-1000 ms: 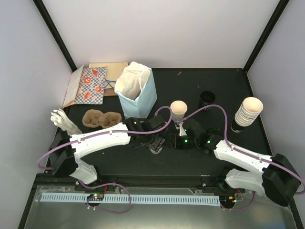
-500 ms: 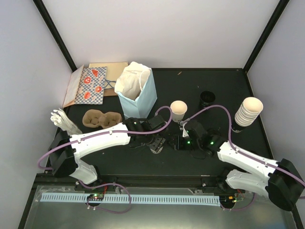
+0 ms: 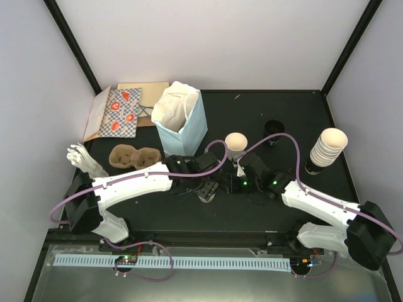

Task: Pack the takeout coffee

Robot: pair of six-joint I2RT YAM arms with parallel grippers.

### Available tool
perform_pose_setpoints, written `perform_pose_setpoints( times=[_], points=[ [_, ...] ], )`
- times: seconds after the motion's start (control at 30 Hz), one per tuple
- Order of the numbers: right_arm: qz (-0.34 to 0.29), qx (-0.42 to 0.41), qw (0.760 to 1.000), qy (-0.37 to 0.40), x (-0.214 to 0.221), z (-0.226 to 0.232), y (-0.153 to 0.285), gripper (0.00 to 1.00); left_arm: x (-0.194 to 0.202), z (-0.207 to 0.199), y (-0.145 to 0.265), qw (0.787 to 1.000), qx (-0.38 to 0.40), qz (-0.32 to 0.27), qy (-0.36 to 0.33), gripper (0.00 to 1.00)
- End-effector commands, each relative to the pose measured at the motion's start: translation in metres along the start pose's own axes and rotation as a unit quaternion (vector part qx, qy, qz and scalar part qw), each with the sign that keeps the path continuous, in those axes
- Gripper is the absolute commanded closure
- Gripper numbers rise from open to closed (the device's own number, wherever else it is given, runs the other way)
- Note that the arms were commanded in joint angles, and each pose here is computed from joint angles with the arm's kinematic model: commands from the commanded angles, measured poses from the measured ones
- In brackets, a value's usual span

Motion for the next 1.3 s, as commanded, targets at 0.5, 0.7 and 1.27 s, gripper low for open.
perform_pose_setpoints(
  times=[0.5, 0.7, 1.27],
  points=[
    [0.023, 0.008, 1.0, 0.009, -0.001, -0.004, -0.019, 0.6, 0.005, -0.003, -0.006, 1.0, 0.014, 0.013, -0.007, 0.32],
    [-0.039, 0.057, 0.996, 0.05, -0.018, -0.001, 0.012, 0.55, 0.003, -0.002, -0.002, 1.0, 0.011, 0.009, -0.007, 0.32],
    [-0.096, 0.125, 0.976, 0.148, -0.04, 0.011, 0.071, 0.42, -0.019, 0.001, 0.055, 0.999, 0.016, -0.044, 0.003, 0.01]
  ],
)
Point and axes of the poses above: each gripper's point midway between its finger pads, its own y axis back along the fingers, its own z axis along the line the jaws close on, x = y × z, the point moved 6 cm from there along y, back along the fingers, and after that the axes turned 2 degrees about -y, right-handed, at the moved point
